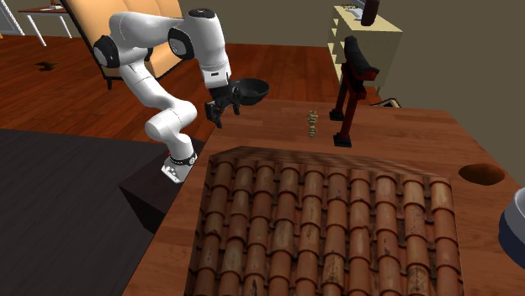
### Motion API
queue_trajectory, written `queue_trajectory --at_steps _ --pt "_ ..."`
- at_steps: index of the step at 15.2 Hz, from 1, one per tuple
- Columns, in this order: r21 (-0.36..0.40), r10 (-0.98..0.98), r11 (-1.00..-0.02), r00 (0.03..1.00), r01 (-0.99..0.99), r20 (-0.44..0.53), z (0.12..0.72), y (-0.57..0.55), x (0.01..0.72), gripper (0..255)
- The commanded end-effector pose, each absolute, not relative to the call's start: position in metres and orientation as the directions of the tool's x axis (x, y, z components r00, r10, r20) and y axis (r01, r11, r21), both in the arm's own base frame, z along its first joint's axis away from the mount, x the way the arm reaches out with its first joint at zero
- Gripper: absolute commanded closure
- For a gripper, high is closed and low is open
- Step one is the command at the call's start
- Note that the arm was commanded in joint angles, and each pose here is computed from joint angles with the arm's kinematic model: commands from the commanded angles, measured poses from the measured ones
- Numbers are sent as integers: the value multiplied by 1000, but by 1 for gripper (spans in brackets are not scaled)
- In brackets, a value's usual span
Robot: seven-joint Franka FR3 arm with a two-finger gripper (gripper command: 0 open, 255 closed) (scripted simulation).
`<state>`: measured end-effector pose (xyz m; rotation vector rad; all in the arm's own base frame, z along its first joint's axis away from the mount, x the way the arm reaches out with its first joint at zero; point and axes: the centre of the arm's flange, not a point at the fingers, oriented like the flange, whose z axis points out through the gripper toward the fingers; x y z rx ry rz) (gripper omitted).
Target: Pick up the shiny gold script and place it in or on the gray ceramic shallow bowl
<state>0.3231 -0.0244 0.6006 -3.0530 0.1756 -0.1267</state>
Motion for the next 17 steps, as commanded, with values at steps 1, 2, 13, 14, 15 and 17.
queue_trajectory --at_steps 1,2,13,14,15,17 --pt "-85 -118 -990 990 -111 78 601 -24 323 0" --pt "-83 -154 -985 985 -148 76 601 -12 329 0" --pt "-58 -535 -845 843 -532 65 601 108 421 0" --pt "-56 -566 -824 822 -563 64 601 117 431 0" --pt "-53 -596 -803 800 -594 64 601 126 442 0" --pt "-48 -654 -756 754 -652 63 600 141 465 0"
